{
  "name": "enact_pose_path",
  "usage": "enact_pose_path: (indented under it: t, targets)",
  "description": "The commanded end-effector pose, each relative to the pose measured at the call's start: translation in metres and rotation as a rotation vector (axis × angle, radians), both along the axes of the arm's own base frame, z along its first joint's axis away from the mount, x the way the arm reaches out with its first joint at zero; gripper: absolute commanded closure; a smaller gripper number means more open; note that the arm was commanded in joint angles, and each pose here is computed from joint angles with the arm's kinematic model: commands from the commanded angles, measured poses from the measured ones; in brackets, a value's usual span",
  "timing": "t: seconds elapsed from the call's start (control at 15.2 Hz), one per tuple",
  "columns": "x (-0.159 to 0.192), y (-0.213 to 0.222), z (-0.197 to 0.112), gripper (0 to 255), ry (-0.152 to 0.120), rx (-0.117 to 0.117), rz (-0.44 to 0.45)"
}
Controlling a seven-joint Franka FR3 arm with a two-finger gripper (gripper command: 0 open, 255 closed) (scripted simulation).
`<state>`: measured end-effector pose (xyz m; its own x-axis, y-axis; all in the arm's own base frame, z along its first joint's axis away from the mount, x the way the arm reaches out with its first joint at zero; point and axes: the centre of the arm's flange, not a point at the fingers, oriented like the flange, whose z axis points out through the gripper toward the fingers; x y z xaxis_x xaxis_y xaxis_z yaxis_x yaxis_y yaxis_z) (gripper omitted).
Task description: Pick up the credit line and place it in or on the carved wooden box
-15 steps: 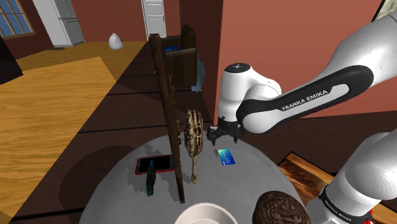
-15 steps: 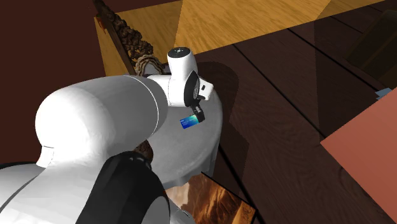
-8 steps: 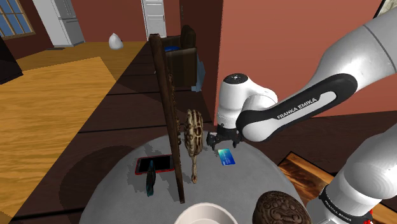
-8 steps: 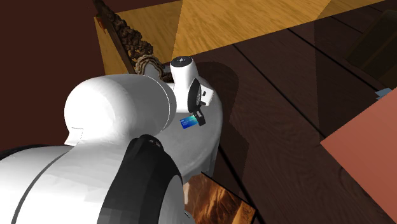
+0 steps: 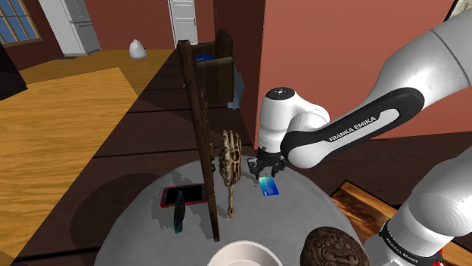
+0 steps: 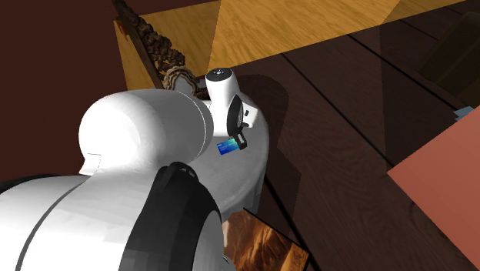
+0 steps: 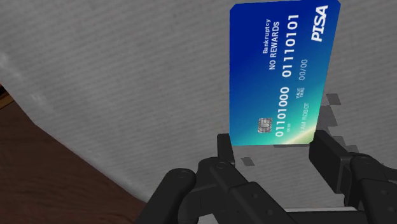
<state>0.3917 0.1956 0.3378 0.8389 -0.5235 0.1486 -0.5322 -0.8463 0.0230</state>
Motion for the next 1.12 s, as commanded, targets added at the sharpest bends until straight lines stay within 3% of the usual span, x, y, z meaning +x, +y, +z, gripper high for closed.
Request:
enact_pose_path:
  t: [0.0,0.46,1.06]
  targets:
    - [-0.001,-0.001,-0.002,255,0.006,-0.002,-0.002]
    - [-0.001,-0.001,-0.002,255,0.006,-0.002,-0.002]
    - [-0.001,-0.001,0.046,255,0.006,-0.002,-0.002]
